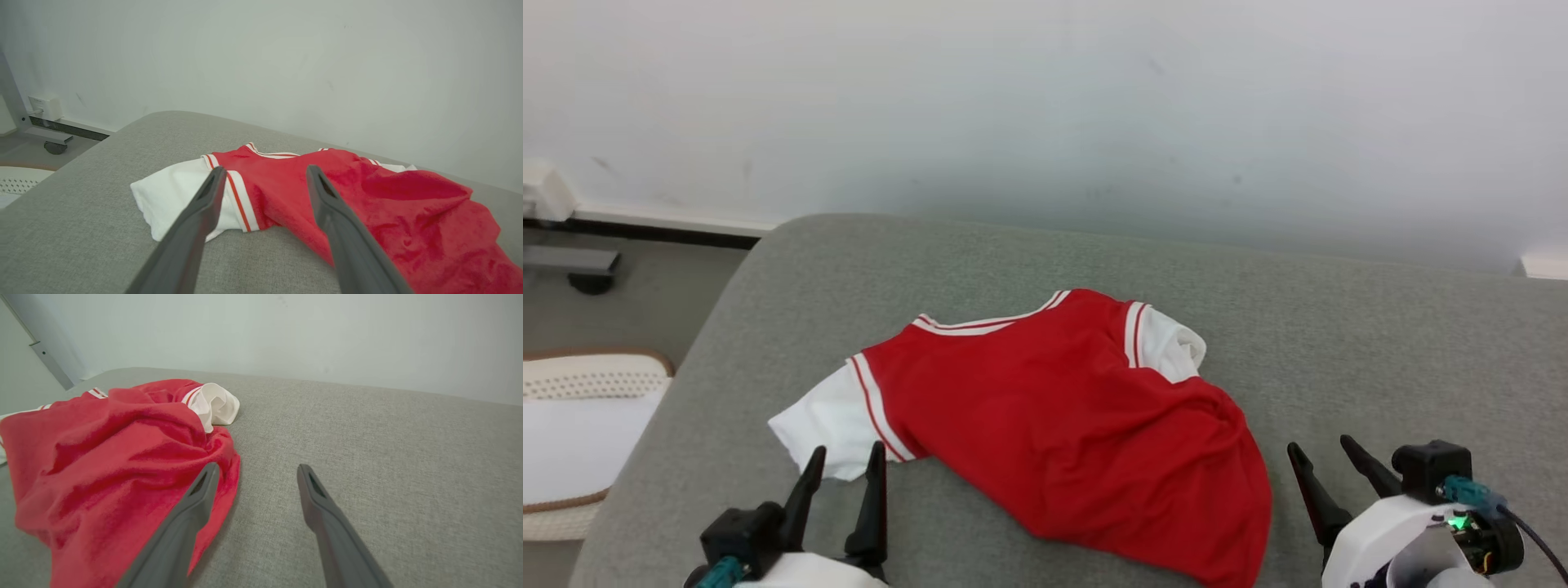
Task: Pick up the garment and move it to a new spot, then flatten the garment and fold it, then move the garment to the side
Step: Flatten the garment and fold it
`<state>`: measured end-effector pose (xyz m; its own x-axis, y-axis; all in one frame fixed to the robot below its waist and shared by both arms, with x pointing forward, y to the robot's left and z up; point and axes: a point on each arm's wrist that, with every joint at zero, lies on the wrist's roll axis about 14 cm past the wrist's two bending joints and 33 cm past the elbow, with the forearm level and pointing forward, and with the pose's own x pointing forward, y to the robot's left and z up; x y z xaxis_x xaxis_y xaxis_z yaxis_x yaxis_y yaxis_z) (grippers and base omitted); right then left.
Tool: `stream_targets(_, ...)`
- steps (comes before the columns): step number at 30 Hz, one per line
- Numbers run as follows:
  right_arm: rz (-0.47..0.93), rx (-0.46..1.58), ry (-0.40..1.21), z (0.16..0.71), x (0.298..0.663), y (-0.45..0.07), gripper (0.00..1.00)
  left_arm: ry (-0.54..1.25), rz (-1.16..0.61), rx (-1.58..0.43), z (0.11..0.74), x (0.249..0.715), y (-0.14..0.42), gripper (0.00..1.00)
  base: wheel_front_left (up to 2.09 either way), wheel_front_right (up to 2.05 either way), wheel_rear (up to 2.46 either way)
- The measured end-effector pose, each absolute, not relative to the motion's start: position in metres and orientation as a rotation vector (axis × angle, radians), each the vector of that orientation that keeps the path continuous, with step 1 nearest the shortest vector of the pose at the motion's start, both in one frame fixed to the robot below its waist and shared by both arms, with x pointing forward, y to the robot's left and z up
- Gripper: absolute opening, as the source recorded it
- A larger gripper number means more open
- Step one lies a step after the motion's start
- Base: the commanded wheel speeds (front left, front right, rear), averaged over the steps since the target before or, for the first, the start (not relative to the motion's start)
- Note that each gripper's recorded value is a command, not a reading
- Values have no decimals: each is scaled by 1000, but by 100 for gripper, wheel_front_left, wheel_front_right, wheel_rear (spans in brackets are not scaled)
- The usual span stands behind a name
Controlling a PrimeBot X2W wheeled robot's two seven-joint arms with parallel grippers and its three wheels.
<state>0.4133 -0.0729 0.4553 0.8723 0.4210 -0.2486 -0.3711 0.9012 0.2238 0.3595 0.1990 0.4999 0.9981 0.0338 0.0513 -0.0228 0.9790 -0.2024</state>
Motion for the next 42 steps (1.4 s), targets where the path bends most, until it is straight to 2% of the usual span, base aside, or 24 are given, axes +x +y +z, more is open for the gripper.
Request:
stream_targets(5,486,147,470,428,422,-46,100,-53,70,-200,499,354,213,100,0,0,0)
stream_targets(9,543,118,665,394,409,-26,100,-41,113,-204,494,345,224,100,0,0,0)
stream_targets(14,591,91,759,380,405,-10,100,-36,163,-210,490,335,238,100,0,0,0)
stream_targets(15,597,89,759,380,406,-8,48,-35,171,-210,490,333,240,100,0,0,0)
stream_targets(16,601,90,753,381,406,-7,40,-35,179,-211,490,332,242,100,0,0,0)
stream_targets(17,606,93,746,381,406,-5,0,-36,182,-210,490,331,244,100,0,0,0)
stream_targets(26,558,119,585,409,423,-23,0,-44,146,-215,492,335,233,100,0,0,0)
stream_targets(35,498,103,401,473,484,-63,0,-18,92,-218,486,349,217,100,0,0,0)
stream_targets(42,469,81,405,490,534,-83,0,19,91,-220,474,366,216,100,0,0,0)
